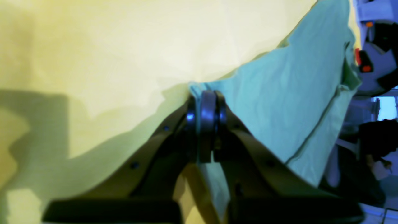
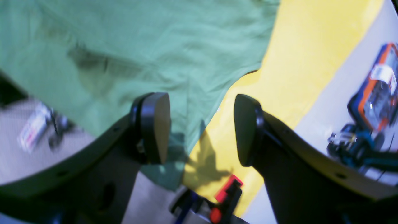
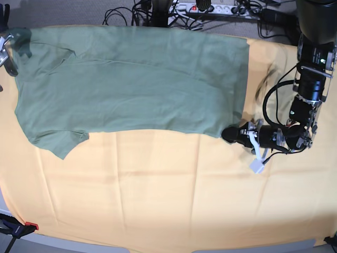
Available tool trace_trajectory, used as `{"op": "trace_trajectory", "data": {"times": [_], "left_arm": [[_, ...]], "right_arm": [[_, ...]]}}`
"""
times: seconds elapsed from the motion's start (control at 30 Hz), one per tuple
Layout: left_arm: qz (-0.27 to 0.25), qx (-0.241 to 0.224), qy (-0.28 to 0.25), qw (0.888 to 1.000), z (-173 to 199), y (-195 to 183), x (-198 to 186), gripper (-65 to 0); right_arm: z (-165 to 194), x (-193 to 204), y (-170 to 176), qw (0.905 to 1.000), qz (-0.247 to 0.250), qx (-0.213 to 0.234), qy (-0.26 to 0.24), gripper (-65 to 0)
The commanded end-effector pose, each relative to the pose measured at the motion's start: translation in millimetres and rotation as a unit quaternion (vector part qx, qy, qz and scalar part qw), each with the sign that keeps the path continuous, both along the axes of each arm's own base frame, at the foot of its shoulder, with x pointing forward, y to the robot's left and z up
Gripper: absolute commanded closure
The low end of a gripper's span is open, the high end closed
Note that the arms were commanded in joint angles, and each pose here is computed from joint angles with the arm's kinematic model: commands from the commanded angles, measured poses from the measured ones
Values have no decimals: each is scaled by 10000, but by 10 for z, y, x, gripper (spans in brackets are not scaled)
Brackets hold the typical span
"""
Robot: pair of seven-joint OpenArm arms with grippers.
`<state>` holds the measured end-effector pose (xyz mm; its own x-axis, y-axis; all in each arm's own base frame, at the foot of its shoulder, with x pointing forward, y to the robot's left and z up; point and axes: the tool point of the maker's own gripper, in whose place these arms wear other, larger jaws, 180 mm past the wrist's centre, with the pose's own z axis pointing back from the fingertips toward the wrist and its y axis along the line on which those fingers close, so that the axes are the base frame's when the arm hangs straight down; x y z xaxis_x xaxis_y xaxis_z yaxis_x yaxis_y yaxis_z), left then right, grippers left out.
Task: Fold the T-shirt properly
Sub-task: 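Release the shirt and move both grippers to the hem-side edge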
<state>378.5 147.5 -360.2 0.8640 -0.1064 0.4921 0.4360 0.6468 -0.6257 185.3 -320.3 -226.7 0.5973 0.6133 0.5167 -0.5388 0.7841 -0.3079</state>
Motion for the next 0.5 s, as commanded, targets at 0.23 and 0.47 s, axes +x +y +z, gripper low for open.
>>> {"op": "trace_trajectory", "data": {"times": [0.23,0.47], "left_arm": [[4,25,-231,9997,205,57,150,0],[-58,73,-162,9998,184,63,118,0]], "right_arm": [[267,276,58,9907,-433,574,-1158,-348],[-84,716,12,9812,-873,955,-1434,-350]]}}
